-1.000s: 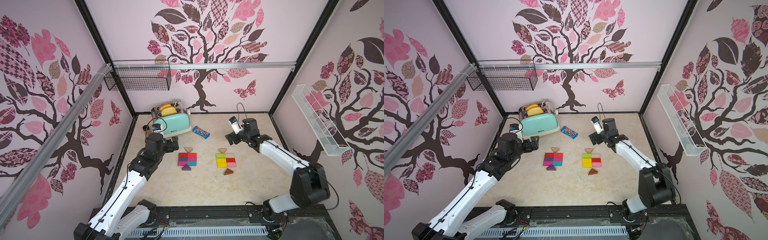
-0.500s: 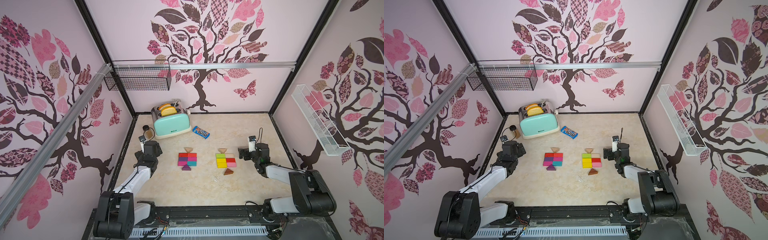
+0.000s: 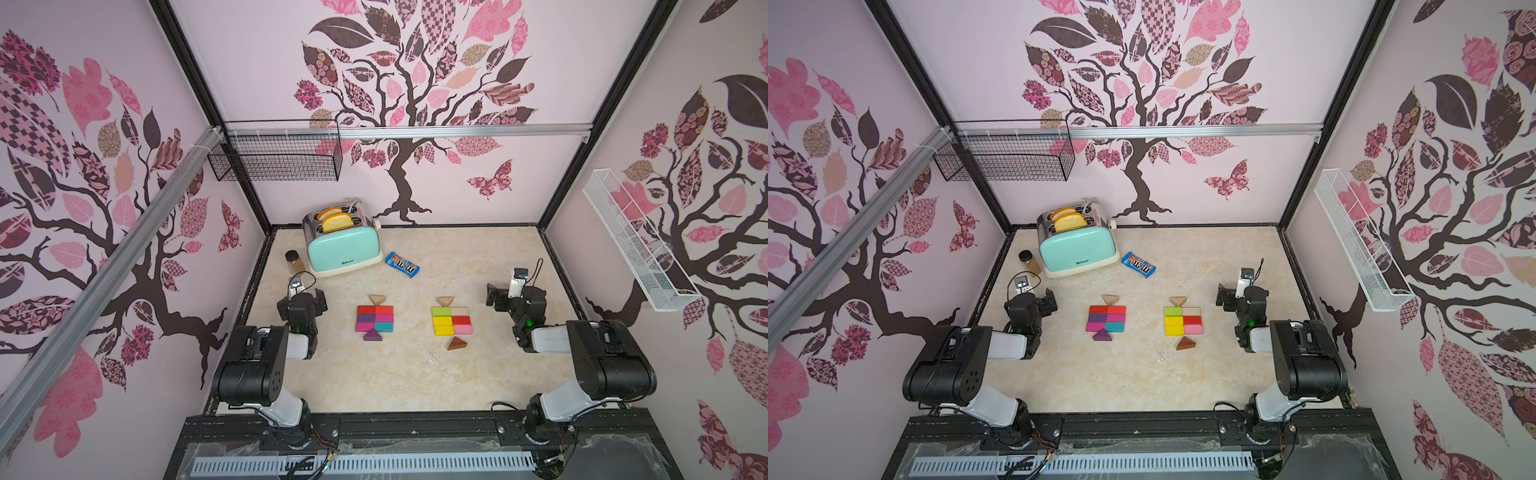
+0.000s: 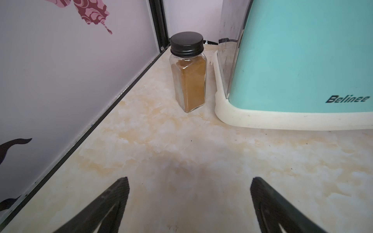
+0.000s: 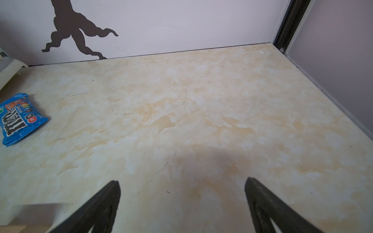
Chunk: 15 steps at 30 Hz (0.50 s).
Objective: Assemble a piece of candy with building blocks
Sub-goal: Reset both arms
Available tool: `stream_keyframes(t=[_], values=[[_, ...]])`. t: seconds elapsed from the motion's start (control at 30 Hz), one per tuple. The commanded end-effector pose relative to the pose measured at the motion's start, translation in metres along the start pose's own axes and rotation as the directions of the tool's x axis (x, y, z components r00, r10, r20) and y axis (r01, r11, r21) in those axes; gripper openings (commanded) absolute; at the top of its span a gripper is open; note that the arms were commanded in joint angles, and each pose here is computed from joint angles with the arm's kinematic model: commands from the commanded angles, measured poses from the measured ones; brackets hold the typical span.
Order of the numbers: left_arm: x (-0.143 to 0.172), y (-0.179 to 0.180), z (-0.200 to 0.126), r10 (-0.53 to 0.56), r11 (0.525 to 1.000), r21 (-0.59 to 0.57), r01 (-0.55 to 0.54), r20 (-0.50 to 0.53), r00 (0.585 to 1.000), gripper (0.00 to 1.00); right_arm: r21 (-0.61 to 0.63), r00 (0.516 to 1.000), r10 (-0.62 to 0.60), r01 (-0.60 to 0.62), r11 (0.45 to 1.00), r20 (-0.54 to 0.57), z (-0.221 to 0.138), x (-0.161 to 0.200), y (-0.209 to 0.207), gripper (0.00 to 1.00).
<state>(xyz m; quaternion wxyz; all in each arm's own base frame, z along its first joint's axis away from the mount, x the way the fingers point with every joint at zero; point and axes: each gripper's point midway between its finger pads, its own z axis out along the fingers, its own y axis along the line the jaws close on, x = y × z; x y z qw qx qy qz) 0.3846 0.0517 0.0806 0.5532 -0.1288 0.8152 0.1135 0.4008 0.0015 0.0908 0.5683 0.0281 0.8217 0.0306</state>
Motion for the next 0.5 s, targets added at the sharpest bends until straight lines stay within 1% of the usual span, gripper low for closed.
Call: stream_keyframes(t=[0.0, 0.03, 0.1, 0.17, 0.23, 0.47], values=[[-0.0244, -0.0065, 0.0007, -0.024, 0.999, 0.05, 0.02, 0.096, 0.995, 0.98, 0.004, 0.999, 0.013, -0.013, 1.0, 0.048, 0.0006, -0.0165, 0.0, 0.99], [-0.0245, -0.0065, 0.0001, -0.023, 0.999, 0.051, 0.018, 0.099, 0.995, 0.98, 0.004, 0.999, 0.014, -0.014, 1.0, 0.047, 0.0007, -0.0176, 0.0002, 0.99], [-0.0223, -0.0069, -0.0009, -0.018, 0.998, 0.053, 0.014, 0.072, 0.997, 0.98, 0.003, 0.999, 0.013, -0.013, 1.0, 0.045, 0.0008, -0.0165, 0.0003, 0.99], [-0.0244, -0.0069, -0.0007, -0.019, 0.999, 0.045, 0.015, 0.095, 0.995, 0.98, 0.006, 0.999, 0.011, -0.011, 1.0, 0.043, 0.001, -0.0168, 0.0006, 0.99], [-0.0232, -0.0078, -0.0014, -0.016, 0.999, 0.05, 0.012, 0.08, 0.997, 0.98, 0.006, 0.999, 0.01, -0.011, 1.0, 0.041, 0.0015, -0.0167, 0.0008, 0.99], [-0.0237, -0.0074, -0.0016, -0.017, 0.999, 0.047, 0.013, 0.085, 0.996, 0.98, 0.007, 0.999, 0.011, -0.011, 1.0, 0.038, 0.0015, -0.0156, 0.0004, 0.99]])
